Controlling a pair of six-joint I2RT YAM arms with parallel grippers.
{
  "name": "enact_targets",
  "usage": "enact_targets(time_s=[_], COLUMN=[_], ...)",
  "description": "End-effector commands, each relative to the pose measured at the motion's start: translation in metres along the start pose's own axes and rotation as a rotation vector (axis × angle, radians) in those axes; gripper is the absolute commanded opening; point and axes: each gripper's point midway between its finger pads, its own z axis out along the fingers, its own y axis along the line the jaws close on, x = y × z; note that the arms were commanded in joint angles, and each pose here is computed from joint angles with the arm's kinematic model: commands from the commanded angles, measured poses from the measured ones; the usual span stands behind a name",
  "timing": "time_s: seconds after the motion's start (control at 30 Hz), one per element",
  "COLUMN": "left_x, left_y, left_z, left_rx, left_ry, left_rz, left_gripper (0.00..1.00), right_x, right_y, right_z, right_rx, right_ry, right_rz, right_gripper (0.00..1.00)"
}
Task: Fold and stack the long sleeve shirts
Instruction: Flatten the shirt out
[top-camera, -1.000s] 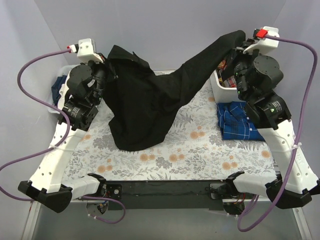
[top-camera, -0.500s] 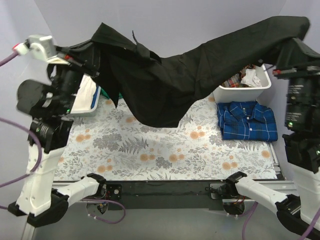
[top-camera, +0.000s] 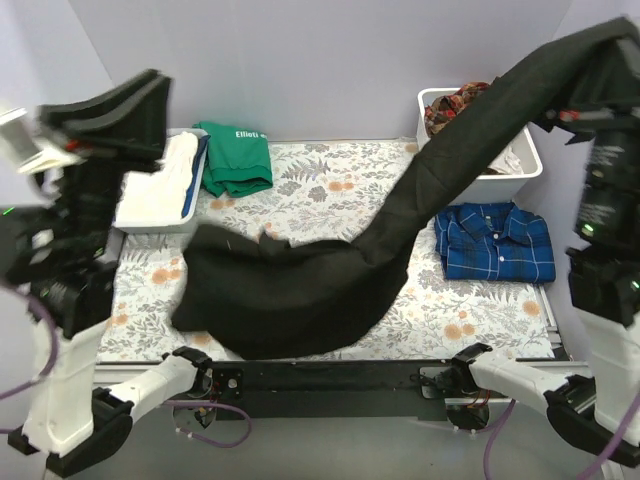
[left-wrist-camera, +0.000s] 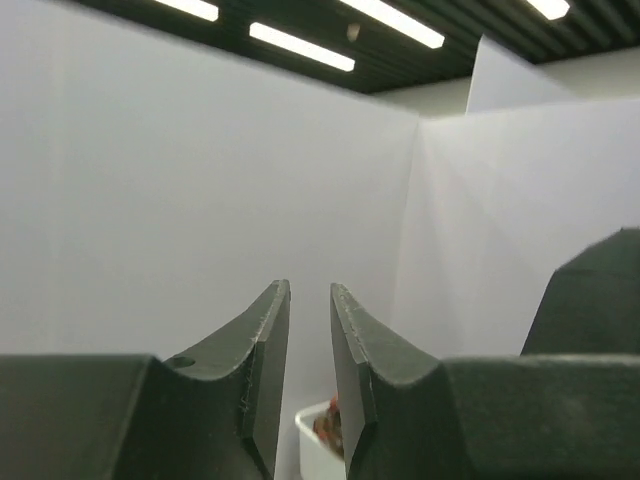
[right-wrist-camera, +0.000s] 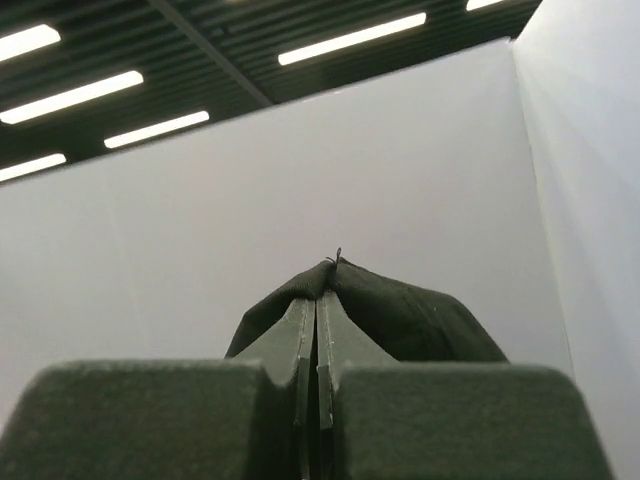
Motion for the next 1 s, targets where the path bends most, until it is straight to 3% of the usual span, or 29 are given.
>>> enact_targets(time_s=[0.0, 0.07, 0.2, 0.23, 0.27, 0.3, 0.33, 0.4, 0.53, 0.57, 0.6, 0.77, 0.8, 0.93, 0.97], left_x=[0.181, 0.239, 0.313, 0.324, 0.338, 0.343, 0.347, 0.358, 0.375, 0.377, 0.383, 0.403, 0.405, 0.419, 0.421], left_y=[0.051, 0.076, 0.114, 0.117, 0.115, 0.115, 0.115, 0.113, 0.113, 0.111, 0.102, 0.062, 0.058, 0.025, 0.018], left_z=[0.011, -0.006, -0.043, -0.049, -0.058, -0.061, -0.065, -0.074, -0.090, -0.092, -0.097, -0.128, -0.134, -0.183, -0.196], left_rx=[-0.140, -0.246, -0.416, -0.426, -0.412, -0.410, -0.414, -0.401, -0.399, -0.393, -0.352, -0.180, -0.170, -0.076, -0.061], left_ry=[0.395, 0.504, 0.652, 0.676, 0.715, 0.727, 0.740, 0.782, 0.868, 0.885, 0.922, 1.113, 1.141, 1.298, 1.332], left_rz=[-0.048, -0.054, -0.022, -0.023, -0.028, -0.036, -0.042, -0.045, -0.043, -0.048, -0.075, -0.209, -0.230, -0.396, -0.434], left_gripper=[0.22, 0.16, 0.10, 0.15, 0.29, 0.33, 0.40, 0.48, 0.59, 0.63, 0.64, 0.74, 0.78, 0.78, 0.77], right_x=[0.128, 0.173, 0.294, 0.319, 0.345, 0.394, 0.416, 0.475, 0.542, 0.549, 0.563, 0.570, 0.566, 0.553, 0.563], right_y=[0.022, 0.034, 0.053, 0.064, 0.069, 0.072, 0.086, 0.101, 0.132, 0.133, 0.132, 0.108, 0.100, 0.054, 0.041], right_z=[0.025, 0.024, 0.020, 0.016, 0.011, 0.002, -0.006, -0.021, -0.048, -0.048, -0.054, -0.060, -0.059, -0.071, -0.098], right_rx=[-0.015, -0.061, -0.142, -0.213, -0.242, -0.258, -0.325, -0.388, -0.513, -0.518, -0.516, -0.421, -0.382, -0.208, -0.189], right_ry=[0.253, 0.338, 0.546, 0.593, 0.642, 0.731, 0.779, 0.885, 1.058, 1.067, 1.094, 1.138, 1.145, 1.199, 1.272], right_rz=[-0.132, -0.141, -0.102, -0.070, -0.038, -0.010, 0.029, 0.082, 0.193, 0.194, 0.190, 0.101, 0.071, -0.085, -0.121], right_gripper=[0.01, 0.01, 0.01, 0.01, 0.01, 0.01, 0.01, 0.01, 0.02, 0.09, 0.42, 0.81, 0.86, 0.89, 0.90])
